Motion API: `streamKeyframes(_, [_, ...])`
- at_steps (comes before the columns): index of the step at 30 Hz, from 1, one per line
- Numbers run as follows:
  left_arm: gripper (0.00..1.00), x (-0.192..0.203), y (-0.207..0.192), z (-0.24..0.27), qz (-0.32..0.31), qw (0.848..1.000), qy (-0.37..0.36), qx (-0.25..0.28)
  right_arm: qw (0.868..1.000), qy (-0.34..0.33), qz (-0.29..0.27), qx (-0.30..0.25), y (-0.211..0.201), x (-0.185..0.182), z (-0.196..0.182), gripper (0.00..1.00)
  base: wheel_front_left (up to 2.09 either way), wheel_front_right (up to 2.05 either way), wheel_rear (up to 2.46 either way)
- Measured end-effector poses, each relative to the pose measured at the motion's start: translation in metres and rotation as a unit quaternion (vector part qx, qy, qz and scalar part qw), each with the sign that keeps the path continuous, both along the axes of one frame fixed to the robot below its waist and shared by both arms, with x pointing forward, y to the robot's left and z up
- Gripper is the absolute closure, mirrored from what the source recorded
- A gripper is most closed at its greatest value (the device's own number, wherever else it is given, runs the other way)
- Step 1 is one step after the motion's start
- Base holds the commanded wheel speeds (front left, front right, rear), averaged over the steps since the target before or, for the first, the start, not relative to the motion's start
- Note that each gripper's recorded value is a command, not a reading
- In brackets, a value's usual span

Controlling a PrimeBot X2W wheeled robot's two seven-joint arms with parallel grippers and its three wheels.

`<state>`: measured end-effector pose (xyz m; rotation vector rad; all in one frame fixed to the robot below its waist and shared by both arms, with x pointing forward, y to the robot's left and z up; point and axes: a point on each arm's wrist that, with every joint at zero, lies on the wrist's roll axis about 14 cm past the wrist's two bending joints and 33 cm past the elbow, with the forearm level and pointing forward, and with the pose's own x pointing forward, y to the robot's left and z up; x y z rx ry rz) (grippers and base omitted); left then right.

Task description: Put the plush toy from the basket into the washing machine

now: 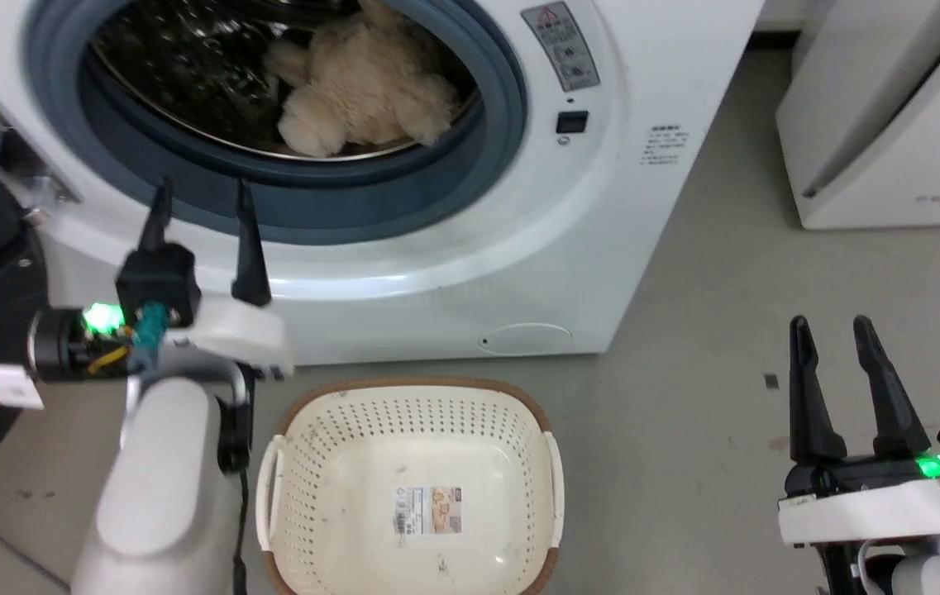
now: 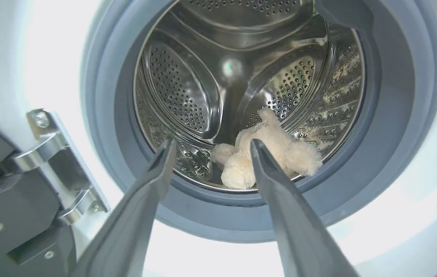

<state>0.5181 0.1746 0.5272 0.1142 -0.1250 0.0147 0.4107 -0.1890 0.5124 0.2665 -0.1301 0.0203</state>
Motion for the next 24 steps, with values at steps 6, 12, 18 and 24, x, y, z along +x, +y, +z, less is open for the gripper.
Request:
streamKeyframes(6, [0.00,-0.042,0.008,0.010,0.016,1.000,-0.018,-0.001,1.000,-0.009,0.017,-0.009,0.012,-0.008,0.008,0.00,0.00,0.00,0.00])
streamKeyframes(12, [0.00,-0.079,0.012,0.004,0.030,0.999,-0.013,-0.003,1.000,-0.013,0.023,-0.011,0.016,-0.019,0.012,0.00,0.00,0.00,0.00])
streamKeyframes(18, [0.00,-0.113,0.009,-0.008,0.025,1.000,0.004,-0.013,1.000,-0.016,0.022,-0.014,0.015,-0.035,0.015,0.00,0.00,0.00,0.00])
streamKeyframes(24, [0.00,-0.137,0.002,-0.017,0.013,1.000,0.015,-0.019,1.000,-0.016,0.017,-0.015,0.012,-0.051,0.016,0.00,0.00,0.00,0.00])
